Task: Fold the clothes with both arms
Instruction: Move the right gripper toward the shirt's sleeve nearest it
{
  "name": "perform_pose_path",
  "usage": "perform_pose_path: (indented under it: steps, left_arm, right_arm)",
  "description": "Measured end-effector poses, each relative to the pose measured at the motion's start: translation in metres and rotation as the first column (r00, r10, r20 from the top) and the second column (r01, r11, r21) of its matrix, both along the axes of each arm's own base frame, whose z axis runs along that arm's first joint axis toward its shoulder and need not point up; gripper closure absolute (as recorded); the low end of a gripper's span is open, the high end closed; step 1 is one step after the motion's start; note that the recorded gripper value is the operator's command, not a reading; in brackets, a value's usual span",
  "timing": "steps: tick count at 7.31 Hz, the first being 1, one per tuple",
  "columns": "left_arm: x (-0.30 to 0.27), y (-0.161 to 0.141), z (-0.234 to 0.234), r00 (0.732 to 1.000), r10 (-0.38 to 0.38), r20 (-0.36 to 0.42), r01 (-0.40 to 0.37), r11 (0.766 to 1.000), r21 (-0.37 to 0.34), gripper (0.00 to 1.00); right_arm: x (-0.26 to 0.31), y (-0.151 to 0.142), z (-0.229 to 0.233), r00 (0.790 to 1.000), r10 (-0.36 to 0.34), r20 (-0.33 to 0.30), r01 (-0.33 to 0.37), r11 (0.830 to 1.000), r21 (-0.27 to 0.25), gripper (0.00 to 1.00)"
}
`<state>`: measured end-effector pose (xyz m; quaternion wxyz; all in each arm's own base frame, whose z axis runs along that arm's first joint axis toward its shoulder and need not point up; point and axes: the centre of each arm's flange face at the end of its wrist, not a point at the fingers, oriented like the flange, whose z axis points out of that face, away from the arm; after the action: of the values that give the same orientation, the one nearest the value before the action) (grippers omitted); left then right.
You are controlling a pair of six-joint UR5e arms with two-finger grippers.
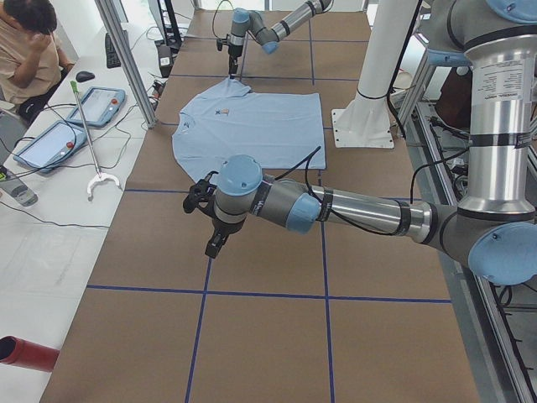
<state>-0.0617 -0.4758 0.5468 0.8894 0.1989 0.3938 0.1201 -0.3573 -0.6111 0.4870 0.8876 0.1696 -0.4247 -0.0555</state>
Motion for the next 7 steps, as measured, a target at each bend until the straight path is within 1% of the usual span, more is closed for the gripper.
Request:
perform_pose_path:
  steps: [1,2,6,7]
  left_arm:
    - [0.0,0.0,0.0,1.0,0.0,0.0,0.0,1.0,0.0,0.0]
    - [0.0,0.0,0.0,1.0,0.0,0.0,0.0,1.0,0.0,0.0]
    - [0.0,0.0,0.0,1.0,0.0,0.0,0.0,1.0,0.001,0.0]
    - [0.0,0.0,0.0,1.0,0.0,0.0,0.0,1.0,0.0,0.0]
  right_arm:
    - [0.0,0.0,0.001,1.0,0.002,-0.003,-0.002,1.0,0.0,0.85]
    - [-0.001,0.0,0.002,1.0,0.003,-0.004,-0.003,1.0,-0.001,1.0]
    - [0.001,-0.001,-0.01,1.0,0.008,0.011,-0.008,1.0,0.008,1.0]
    - [0.0,-0.001,-0.019,0.999,0.021,0.026,-0.02,1.0,-0.006,1.0]
